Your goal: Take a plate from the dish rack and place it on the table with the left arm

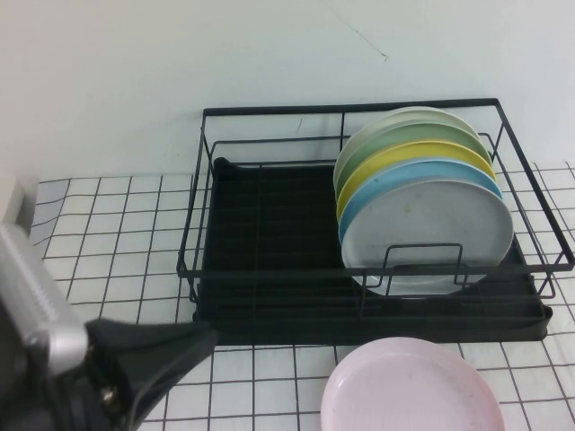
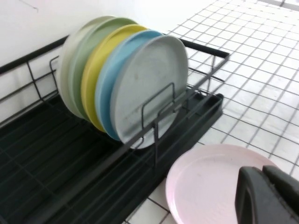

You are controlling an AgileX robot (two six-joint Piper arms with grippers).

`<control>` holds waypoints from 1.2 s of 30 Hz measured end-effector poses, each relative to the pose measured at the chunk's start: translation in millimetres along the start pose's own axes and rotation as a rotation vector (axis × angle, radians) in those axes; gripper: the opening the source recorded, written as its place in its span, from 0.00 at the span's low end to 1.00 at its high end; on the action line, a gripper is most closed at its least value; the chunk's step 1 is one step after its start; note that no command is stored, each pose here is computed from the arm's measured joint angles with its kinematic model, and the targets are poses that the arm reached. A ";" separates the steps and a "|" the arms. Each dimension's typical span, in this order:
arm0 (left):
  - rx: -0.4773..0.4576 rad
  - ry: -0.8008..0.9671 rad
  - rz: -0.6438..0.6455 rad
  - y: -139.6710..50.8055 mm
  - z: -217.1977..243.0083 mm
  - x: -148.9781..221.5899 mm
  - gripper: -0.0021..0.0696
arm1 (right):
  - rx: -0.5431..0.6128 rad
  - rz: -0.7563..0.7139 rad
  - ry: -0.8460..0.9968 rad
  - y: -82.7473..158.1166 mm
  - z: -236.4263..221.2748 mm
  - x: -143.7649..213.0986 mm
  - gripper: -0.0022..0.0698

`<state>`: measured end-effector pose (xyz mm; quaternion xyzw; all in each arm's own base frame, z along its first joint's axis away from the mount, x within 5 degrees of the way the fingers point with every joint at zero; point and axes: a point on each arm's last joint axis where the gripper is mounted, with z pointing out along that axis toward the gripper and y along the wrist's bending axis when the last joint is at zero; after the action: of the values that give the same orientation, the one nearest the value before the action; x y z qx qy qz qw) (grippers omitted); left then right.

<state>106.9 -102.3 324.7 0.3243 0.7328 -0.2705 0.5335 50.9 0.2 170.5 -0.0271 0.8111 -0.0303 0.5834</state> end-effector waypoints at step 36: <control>-0.734 -0.290 -0.020 27.7 -64.8 147.6 0.03 | 0.000 0.000 0.000 0.0 0.0 0.0 0.03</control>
<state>56.2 -8.8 200.4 0.0630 0.7009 -0.0389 0.7094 50.9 0.2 170.5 -0.0271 0.8111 -0.0303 0.5834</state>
